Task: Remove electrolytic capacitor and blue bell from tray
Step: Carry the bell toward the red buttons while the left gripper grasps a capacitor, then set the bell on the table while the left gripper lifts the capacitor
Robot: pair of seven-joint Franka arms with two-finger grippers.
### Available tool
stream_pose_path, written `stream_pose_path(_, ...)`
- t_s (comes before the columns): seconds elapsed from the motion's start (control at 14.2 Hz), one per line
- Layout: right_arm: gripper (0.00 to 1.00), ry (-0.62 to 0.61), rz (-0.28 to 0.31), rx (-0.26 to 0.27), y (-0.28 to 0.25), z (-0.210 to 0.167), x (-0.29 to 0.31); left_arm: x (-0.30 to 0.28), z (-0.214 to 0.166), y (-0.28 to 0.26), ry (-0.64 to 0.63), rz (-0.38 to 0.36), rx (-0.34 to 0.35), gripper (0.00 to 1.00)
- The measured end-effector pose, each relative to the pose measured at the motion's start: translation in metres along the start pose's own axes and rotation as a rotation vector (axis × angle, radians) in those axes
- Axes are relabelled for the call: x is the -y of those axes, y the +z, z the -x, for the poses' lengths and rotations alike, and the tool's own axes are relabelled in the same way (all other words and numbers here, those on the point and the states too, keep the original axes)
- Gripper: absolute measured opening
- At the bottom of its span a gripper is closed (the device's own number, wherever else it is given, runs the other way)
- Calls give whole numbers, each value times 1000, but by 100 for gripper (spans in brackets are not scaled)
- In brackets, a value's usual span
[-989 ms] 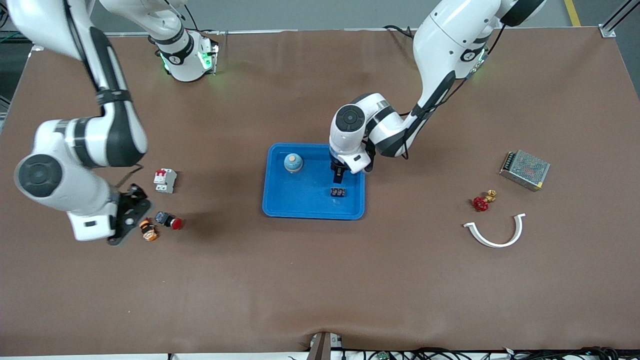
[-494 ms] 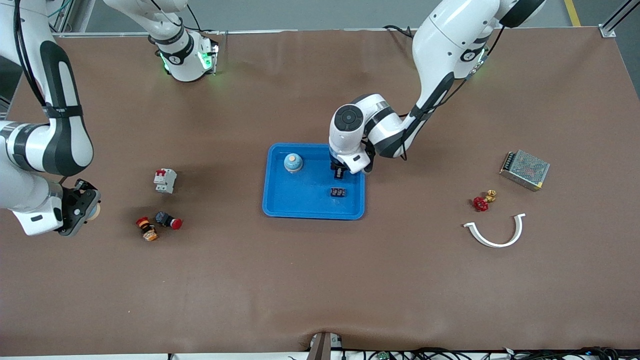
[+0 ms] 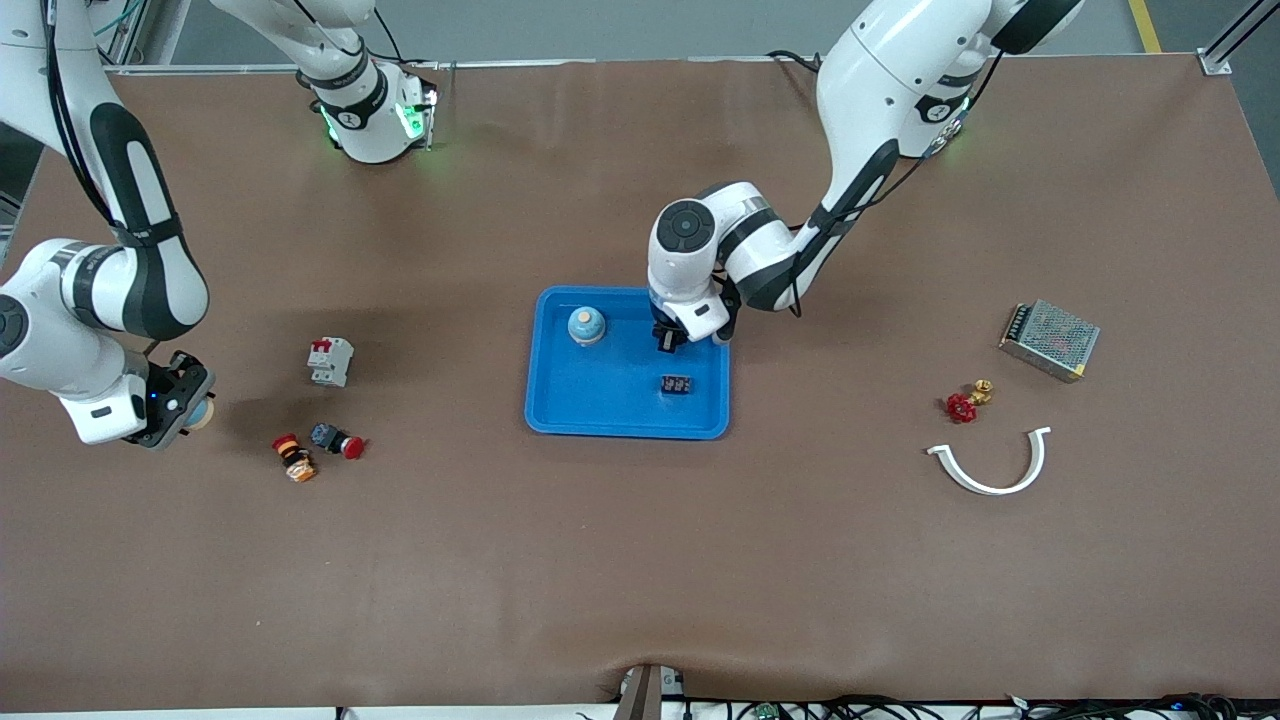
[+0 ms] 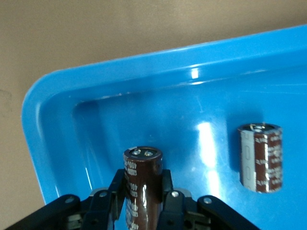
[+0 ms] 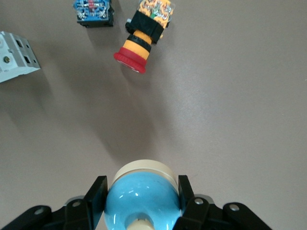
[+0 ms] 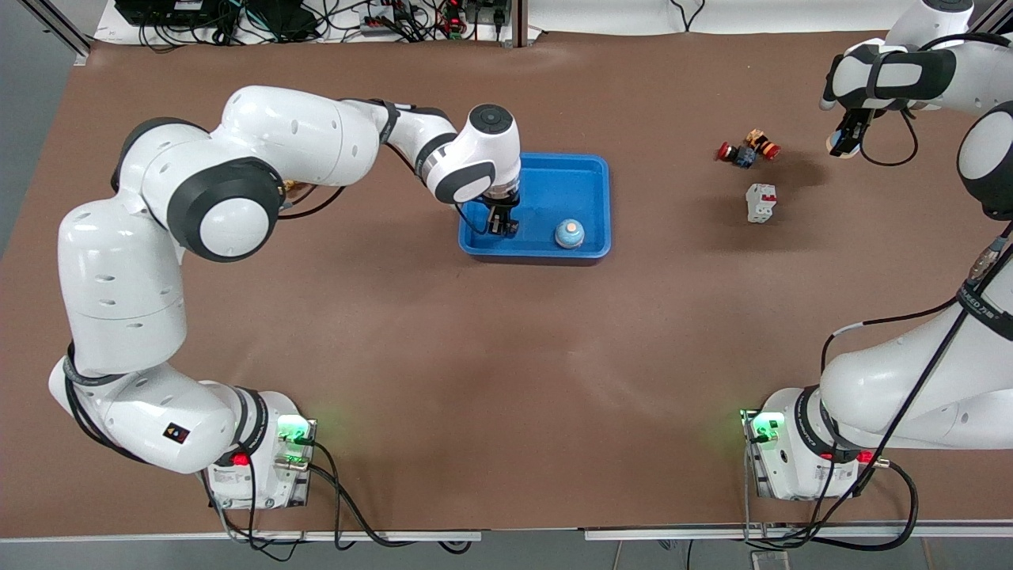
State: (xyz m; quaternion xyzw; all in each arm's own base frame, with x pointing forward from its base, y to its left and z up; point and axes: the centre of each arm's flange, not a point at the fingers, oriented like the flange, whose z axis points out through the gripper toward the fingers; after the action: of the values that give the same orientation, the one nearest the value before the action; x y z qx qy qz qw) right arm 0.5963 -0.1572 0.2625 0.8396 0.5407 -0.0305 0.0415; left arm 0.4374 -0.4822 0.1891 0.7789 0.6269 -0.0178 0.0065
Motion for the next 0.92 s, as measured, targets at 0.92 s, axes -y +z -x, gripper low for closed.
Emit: stream_pose_path(0.92, 65, -5, 56, -32, 68, -3, 28, -34, -20, -67, 472, -62, -109, 34)
